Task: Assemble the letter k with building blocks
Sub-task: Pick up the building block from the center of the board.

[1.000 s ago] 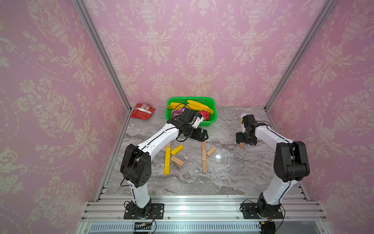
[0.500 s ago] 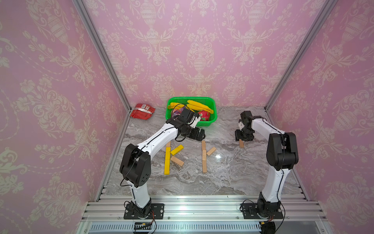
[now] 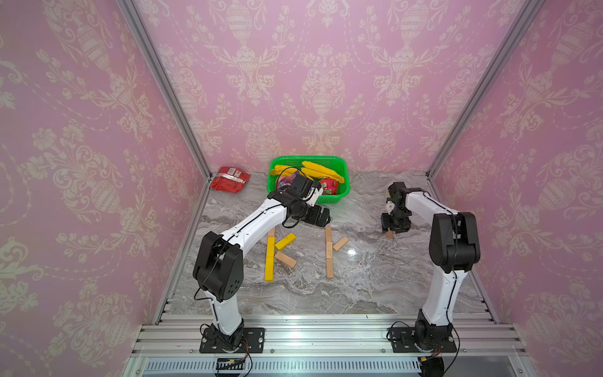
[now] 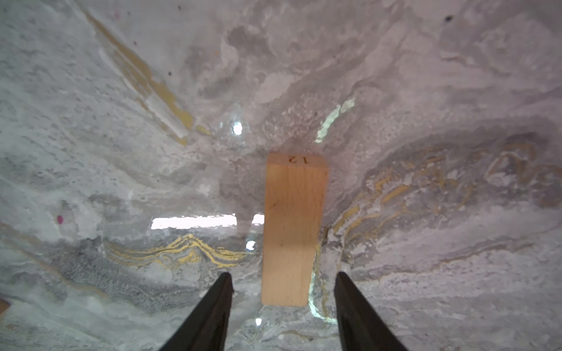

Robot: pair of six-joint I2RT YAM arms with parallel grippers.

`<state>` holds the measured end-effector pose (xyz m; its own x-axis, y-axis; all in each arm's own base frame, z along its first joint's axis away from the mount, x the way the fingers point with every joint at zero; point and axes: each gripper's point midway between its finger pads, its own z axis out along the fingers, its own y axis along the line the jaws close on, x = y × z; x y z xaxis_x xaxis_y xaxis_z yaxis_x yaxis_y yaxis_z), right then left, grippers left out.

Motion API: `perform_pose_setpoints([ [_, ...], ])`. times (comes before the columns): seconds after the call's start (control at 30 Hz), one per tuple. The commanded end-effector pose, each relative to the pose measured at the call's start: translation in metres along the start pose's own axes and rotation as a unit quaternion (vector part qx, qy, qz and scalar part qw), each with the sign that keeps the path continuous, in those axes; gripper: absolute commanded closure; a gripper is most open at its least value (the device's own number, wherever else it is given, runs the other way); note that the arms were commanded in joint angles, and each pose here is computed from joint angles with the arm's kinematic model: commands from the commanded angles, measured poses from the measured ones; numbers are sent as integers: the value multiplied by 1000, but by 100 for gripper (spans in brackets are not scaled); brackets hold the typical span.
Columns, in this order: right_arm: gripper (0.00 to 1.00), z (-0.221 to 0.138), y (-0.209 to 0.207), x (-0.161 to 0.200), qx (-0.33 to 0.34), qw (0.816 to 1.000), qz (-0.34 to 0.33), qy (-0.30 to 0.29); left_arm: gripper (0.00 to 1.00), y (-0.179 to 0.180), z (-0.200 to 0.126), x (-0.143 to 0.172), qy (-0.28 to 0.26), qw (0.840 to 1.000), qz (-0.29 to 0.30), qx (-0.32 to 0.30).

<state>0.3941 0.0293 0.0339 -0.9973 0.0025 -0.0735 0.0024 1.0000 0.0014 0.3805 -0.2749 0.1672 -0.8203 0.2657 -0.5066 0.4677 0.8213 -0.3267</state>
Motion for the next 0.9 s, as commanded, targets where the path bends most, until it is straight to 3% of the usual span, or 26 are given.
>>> perform_pose_setpoints([
  [0.0,45,6,-4,8,4,1000,5,24,1,8,0,4,10,1000,8,-14],
  [0.4,54,16,-6,6,5,999,2,37,1,10,5,6,19,1000,5,-14],
  [0.87,68,11,-3,1,-7,1000,-23,8,1,10,7,7,23,1000,4,-16],
])
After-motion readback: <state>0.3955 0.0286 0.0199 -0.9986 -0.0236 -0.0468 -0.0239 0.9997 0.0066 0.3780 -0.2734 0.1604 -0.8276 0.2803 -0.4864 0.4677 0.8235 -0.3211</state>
